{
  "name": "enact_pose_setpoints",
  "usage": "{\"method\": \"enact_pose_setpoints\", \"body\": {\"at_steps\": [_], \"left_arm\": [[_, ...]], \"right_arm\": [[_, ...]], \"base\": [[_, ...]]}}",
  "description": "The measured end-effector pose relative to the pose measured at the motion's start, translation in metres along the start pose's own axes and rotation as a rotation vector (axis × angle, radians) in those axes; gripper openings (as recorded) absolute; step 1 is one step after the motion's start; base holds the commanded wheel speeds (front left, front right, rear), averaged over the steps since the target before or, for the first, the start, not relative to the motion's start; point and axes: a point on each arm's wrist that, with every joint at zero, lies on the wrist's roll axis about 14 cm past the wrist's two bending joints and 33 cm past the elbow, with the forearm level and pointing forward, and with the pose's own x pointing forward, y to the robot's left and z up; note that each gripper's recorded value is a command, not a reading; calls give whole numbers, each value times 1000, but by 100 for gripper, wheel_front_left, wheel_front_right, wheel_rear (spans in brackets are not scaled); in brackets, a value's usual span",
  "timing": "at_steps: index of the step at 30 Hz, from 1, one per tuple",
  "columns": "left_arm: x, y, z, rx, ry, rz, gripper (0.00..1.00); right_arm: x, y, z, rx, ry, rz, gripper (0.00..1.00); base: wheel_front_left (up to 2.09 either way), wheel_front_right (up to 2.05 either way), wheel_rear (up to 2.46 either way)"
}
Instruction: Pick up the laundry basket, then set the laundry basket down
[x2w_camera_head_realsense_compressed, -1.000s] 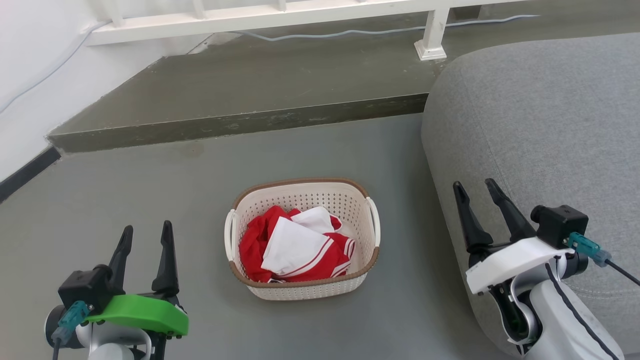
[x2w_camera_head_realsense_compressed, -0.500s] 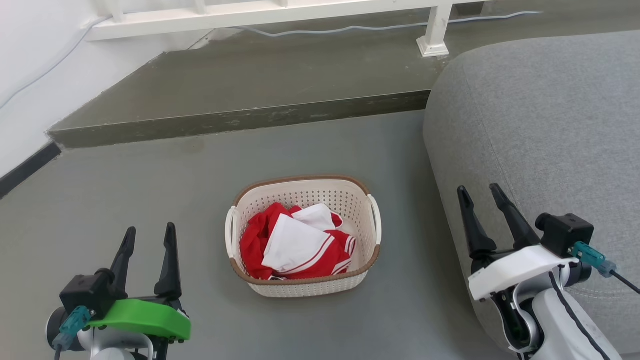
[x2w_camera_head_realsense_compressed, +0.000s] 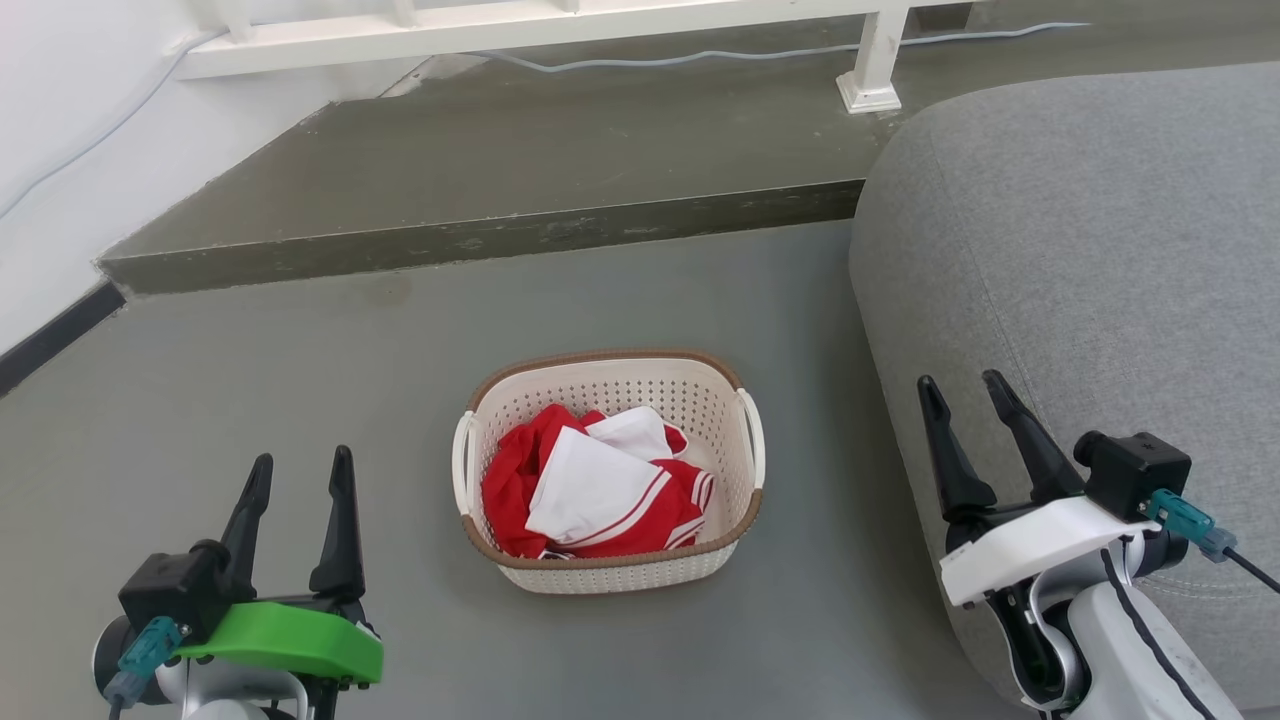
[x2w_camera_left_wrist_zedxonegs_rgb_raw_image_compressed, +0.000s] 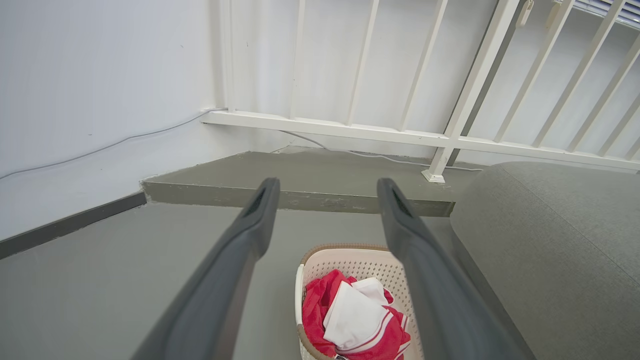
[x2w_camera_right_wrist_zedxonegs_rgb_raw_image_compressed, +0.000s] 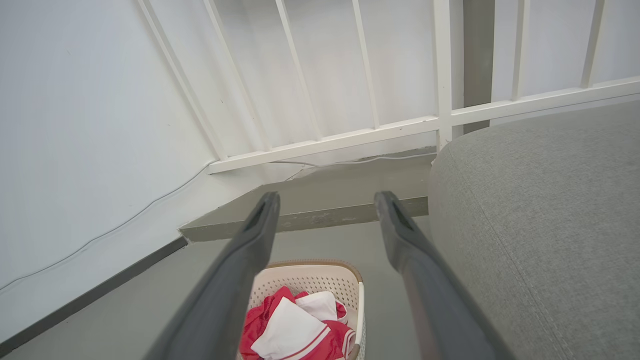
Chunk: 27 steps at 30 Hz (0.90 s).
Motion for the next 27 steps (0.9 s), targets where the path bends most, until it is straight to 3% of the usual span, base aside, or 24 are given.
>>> {"method": "enact_pose_setpoints", "body": {"at_steps": [16, 17, 27], "left_arm": [[0, -2, -2, -5, 5, -7, 100], [-1, -2, -5, -7, 14, -5, 0], [-9, 0, -25, -54, 78, 25, 0]], "right_arm": [[-2, 0, -4, 11, 8, -6, 100], [-3, 0, -7, 13, 16, -9, 0], [-18, -4, -33, 62, 92, -44, 0]], "base": [[0, 0, 0], [0, 0, 0], [0, 0, 0]]}}
